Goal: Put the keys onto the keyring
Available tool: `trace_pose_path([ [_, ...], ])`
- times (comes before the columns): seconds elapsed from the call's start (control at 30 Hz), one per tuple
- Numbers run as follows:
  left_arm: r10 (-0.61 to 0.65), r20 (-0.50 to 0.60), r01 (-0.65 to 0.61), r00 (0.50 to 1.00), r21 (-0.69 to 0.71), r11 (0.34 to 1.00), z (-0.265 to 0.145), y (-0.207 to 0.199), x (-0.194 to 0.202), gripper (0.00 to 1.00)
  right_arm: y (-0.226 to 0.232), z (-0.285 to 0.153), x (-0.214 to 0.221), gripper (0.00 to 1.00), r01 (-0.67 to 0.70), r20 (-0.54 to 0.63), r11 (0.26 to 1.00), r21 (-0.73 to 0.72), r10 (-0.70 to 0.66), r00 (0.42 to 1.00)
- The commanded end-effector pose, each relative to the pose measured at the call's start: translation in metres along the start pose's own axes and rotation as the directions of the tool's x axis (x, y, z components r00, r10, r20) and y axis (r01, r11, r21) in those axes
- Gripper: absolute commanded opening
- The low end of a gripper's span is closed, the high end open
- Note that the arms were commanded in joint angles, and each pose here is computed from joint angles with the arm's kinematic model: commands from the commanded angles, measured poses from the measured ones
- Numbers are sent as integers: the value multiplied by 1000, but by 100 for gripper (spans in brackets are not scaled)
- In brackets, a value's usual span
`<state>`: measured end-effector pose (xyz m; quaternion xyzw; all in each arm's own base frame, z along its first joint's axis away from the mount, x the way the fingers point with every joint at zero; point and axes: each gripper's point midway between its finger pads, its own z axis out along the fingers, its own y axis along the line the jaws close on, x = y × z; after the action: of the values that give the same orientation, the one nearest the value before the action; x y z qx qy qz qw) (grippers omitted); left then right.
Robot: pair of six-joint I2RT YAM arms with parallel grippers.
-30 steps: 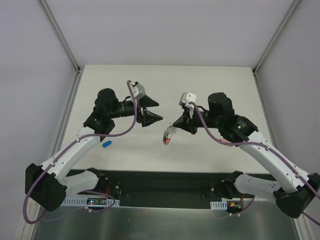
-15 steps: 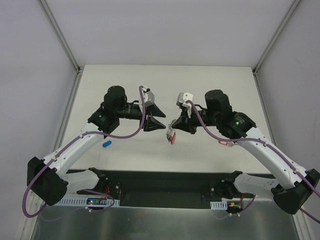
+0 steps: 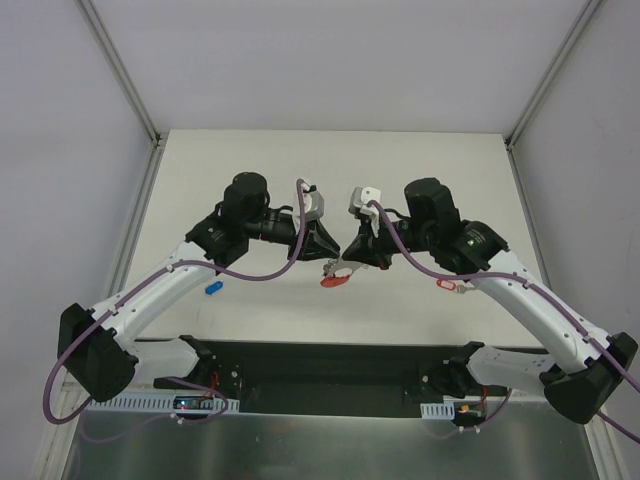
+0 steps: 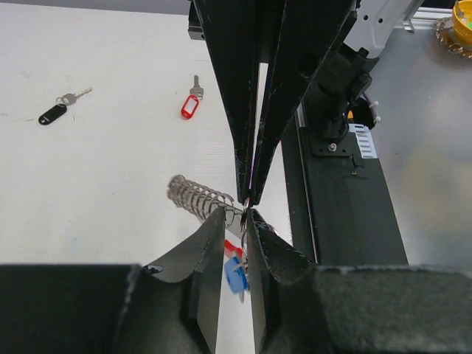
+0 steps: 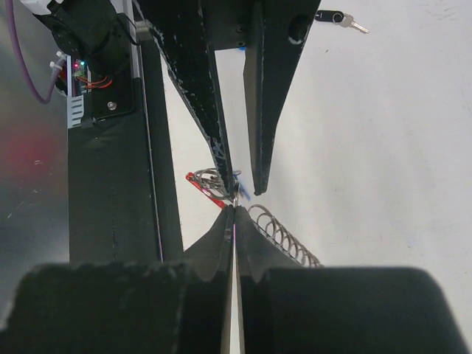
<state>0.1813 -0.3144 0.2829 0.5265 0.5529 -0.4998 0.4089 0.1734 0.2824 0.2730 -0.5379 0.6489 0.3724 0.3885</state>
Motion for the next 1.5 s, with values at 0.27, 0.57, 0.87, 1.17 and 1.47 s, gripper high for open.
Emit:
trace_pose_path([
  [0.27, 46, -43, -45, 998, 18, 999, 9, -7, -1, 10, 7, -3, -25, 1, 73, 48, 997, -29, -72, 996],
  [0.57, 55, -58, -56, 997, -20, 998, 9, -5, 3, 0, 4, -1, -20, 19, 52, 34, 999, -8, -52, 998],
  [0.87, 43, -6, -43, 999, -121, 992, 3, 2, 14, 0, -24, -25, -40, 54, -38, 238, 987, 155, 0, 971],
  [1.17, 85, 231, -32, 969, -227, 973, -6, 3, -6, 0, -27, -10, -32, 50, -117, 298, 988, 99, 83, 951],
  [1.47, 106, 338, -16, 935, -259, 966, -12, 2, -23, 0, -35, 4, -20, 41, -147, 311, 986, 76, 116, 943],
])
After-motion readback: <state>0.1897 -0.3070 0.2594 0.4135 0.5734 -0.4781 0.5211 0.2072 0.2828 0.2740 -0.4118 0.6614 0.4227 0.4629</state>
